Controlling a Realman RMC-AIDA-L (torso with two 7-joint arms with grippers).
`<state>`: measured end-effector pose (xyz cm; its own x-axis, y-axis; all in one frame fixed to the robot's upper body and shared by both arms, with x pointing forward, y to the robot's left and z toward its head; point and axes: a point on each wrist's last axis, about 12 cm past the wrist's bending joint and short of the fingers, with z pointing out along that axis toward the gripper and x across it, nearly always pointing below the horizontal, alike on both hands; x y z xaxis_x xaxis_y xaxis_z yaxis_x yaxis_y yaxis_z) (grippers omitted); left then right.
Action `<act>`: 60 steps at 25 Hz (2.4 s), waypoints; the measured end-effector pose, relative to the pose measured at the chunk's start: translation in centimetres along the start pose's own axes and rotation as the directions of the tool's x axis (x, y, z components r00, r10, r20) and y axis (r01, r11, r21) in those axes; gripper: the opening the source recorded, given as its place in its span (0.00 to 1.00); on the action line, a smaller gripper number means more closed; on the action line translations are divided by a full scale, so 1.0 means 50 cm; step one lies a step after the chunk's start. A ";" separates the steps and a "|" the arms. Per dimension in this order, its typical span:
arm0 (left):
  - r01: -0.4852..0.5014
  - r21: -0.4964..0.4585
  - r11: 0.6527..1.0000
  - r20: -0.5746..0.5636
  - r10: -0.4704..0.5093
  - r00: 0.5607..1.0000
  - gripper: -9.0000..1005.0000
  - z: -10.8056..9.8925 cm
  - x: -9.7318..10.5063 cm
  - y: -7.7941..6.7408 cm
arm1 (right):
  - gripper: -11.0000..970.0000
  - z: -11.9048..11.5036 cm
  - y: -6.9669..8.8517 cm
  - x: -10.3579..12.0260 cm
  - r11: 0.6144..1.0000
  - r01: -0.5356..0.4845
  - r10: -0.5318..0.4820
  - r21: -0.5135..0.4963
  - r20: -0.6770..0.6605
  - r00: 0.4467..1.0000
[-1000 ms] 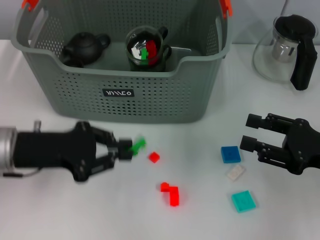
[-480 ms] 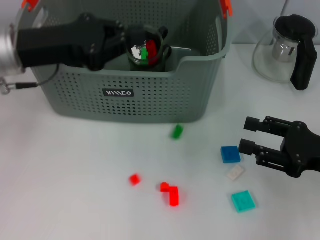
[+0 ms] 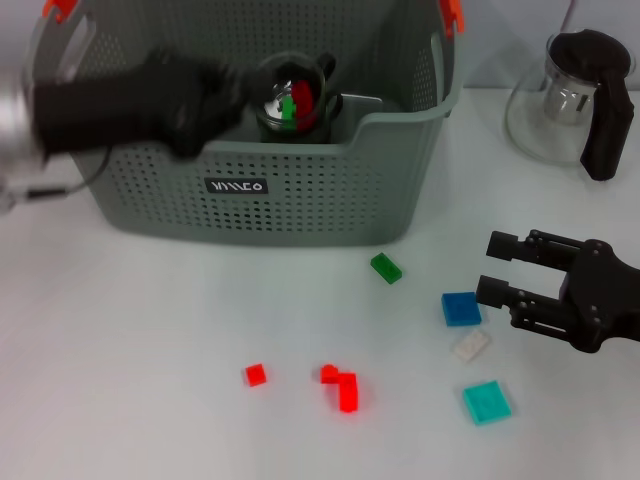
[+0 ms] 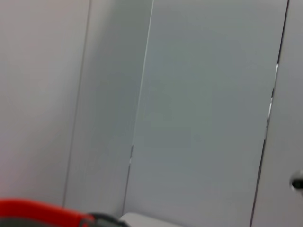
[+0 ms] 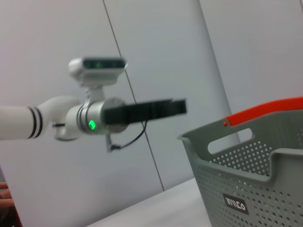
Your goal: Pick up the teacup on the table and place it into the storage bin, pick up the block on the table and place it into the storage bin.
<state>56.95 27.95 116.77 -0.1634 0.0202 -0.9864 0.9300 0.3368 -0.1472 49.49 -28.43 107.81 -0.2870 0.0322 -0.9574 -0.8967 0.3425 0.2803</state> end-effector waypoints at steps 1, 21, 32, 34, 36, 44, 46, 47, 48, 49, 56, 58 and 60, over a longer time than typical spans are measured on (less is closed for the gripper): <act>-0.002 -0.007 1.000 -0.001 0.002 1.000 0.05 -0.013 0.015 -0.007 | 0.69 0.001 0.000 -0.001 1.000 0.001 -0.001 -0.002 -0.001 1.000; -0.147 -0.046 0.988 -0.222 0.134 0.966 0.20 -0.073 0.269 -0.143 | 0.69 0.007 -0.003 0.000 0.999 -0.045 0.045 0.004 0.008 0.999; -0.207 -0.084 0.975 -0.292 0.175 0.940 0.45 -0.045 0.333 -0.150 | 0.69 0.008 -0.005 -0.001 0.999 -0.051 0.050 0.009 0.011 0.999; -0.229 -0.088 0.969 -0.293 0.195 0.936 0.51 -0.044 0.340 -0.154 | 0.69 0.008 -0.005 -0.002 0.999 -0.049 0.049 0.010 0.010 0.999; -0.240 -0.089 0.967 -0.301 0.204 0.932 0.54 -0.042 0.347 -0.156 | 0.69 0.008 -0.006 -0.002 0.999 -0.049 0.049 0.011 0.010 0.999; -0.232 -0.108 0.967 -0.337 0.185 0.923 0.53 -0.038 0.360 -0.153 | 0.69 0.009 -0.006 -0.002 0.999 -0.049 0.049 0.012 0.010 0.999; -0.221 -0.115 0.968 -0.340 0.171 0.925 0.53 -0.039 0.361 -0.152 | 0.69 0.009 -0.006 -0.002 0.999 -0.049 0.049 0.012 0.010 0.999; -0.214 -0.119 0.970 -0.341 0.162 0.926 0.53 -0.039 0.362 -0.152 | 0.69 0.009 -0.006 -0.002 0.999 -0.050 0.049 0.011 0.010 0.999; -0.207 -0.122 0.971 -0.341 0.155 0.927 0.53 -0.039 0.361 -0.151 | 0.69 0.009 -0.006 -0.002 0.999 -0.049 0.049 0.012 0.010 0.999; -0.201 -0.125 0.972 -0.342 0.148 0.928 0.52 -0.040 0.360 -0.150 | 0.69 0.009 -0.007 -0.002 0.999 -0.049 0.049 0.012 0.009 0.999; -0.187 -0.096 0.978 -0.368 0.140 0.919 0.45 -0.042 0.360 -0.149 | 0.69 0.007 -0.007 -0.002 0.999 -0.048 0.048 0.013 0.008 0.999; -0.176 -0.090 0.980 -0.374 0.131 0.918 0.43 -0.041 0.358 -0.148 | 0.69 0.006 -0.006 -0.001 0.999 -0.049 0.049 0.015 0.008 0.999; -0.169 -0.082 0.982 -0.381 0.126 0.916 0.42 -0.039 0.355 -0.145 | 0.69 0.005 -0.006 0.000 0.999 -0.051 0.051 0.016 0.008 0.999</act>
<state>46.64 27.70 100.49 -0.1581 0.4196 -0.8938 0.9139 0.4050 0.0285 49.84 -28.29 107.72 -0.3292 0.0572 -0.9425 -0.8755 0.3555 0.3274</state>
